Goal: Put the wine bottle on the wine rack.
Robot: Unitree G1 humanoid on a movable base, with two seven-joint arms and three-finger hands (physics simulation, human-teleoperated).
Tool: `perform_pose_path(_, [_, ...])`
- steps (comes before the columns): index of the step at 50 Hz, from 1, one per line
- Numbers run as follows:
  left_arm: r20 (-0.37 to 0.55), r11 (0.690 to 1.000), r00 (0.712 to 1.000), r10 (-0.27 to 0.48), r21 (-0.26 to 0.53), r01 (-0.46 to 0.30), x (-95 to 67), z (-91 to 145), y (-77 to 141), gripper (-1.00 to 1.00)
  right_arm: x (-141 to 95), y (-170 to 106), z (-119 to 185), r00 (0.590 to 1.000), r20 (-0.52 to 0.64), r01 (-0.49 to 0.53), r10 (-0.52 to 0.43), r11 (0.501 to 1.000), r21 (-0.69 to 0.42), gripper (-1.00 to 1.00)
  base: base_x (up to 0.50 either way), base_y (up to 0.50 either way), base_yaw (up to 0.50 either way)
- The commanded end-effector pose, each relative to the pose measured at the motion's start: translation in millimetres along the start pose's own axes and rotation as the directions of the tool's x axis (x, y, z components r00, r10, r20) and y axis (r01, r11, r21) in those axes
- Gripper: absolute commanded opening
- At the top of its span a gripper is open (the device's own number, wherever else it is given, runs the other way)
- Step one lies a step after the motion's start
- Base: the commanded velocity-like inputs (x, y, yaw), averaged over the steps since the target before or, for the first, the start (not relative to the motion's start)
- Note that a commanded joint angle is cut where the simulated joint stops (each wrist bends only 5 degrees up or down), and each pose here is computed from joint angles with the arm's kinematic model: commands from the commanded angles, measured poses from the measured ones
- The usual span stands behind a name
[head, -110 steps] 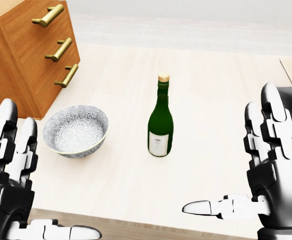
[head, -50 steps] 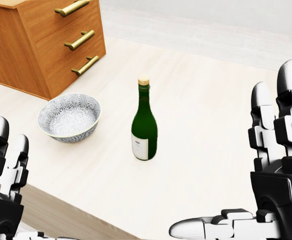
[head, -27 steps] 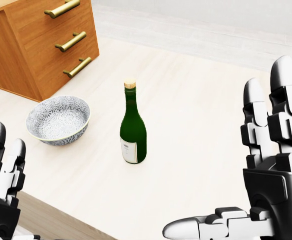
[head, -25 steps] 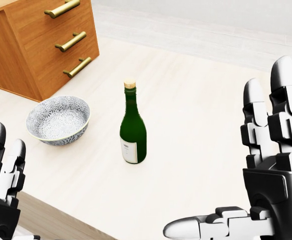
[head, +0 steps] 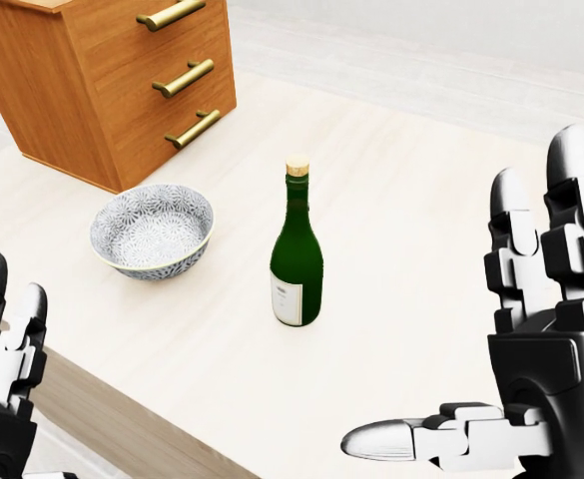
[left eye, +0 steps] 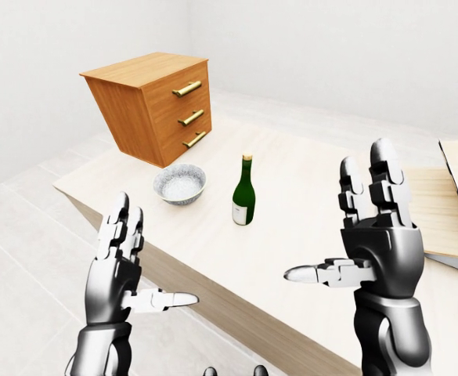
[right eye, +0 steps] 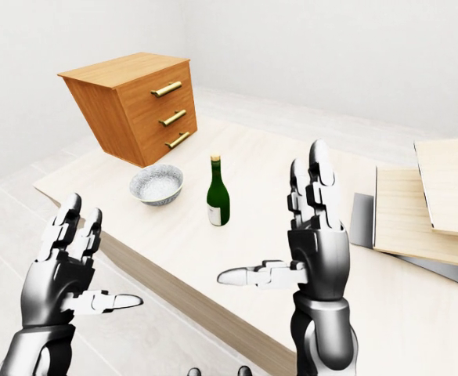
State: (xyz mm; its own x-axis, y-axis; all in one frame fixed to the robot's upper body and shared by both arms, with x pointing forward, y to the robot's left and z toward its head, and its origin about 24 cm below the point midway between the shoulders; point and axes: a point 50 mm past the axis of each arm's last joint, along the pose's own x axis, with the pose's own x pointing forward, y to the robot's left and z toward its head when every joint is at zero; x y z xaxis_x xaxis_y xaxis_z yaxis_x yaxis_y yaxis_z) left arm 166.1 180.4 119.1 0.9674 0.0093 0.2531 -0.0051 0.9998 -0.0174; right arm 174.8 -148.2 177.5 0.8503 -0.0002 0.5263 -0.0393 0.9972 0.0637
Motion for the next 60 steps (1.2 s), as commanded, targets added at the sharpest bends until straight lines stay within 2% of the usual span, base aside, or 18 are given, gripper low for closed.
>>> perform_pose_path(1, [0.018,1.0,1.0,0.006,0.002,-0.006,-0.6,4,2,1.0,2,-3,0,1.0,0.009,0.019,-0.019,0.999,0.027,1.0,0.0,0.0,0.0])
perform_pose_path(14, [0.027,1.0,1.0,0.007,0.007,-0.008,-0.6,6,3,1.0,3,-1,-2,1.0,0.0,0.013,-0.013,0.999,0.035,1.0,0.22,-0.33,0.0])
perform_pose_path(27, [0.038,1.0,0.999,0.003,0.012,-0.003,-1.1,9,2,1.0,7,6,-7,1.0,-0.009,-0.002,0.002,0.999,0.05,1.0,0.0,0.0,0.0])
perform_pose_path(35, [-0.011,1.0,1.0,0.006,0.001,-0.006,-3.8,-1,3,1.0,10,7,-11,1.0,-0.016,-0.004,0.005,0.998,0.062,1.0,0.0,0.0,0.0])
perform_pose_path(44, [-0.02,1.0,1.0,0.01,-0.002,-0.01,-5.6,-2,5,1.0,15,11,-26,0.998,-0.063,0.004,0.001,0.997,0.074,1.0,0.0,0.0,0.0])
perform_pose_path(60, [0.01,1.0,1.0,0.02,0.005,-0.02,-9.4,6,9,1.0,39,13,-57,0.986,-0.141,0.104,-0.089,0.989,0.105,1.0,0.0,0.0,0.0])
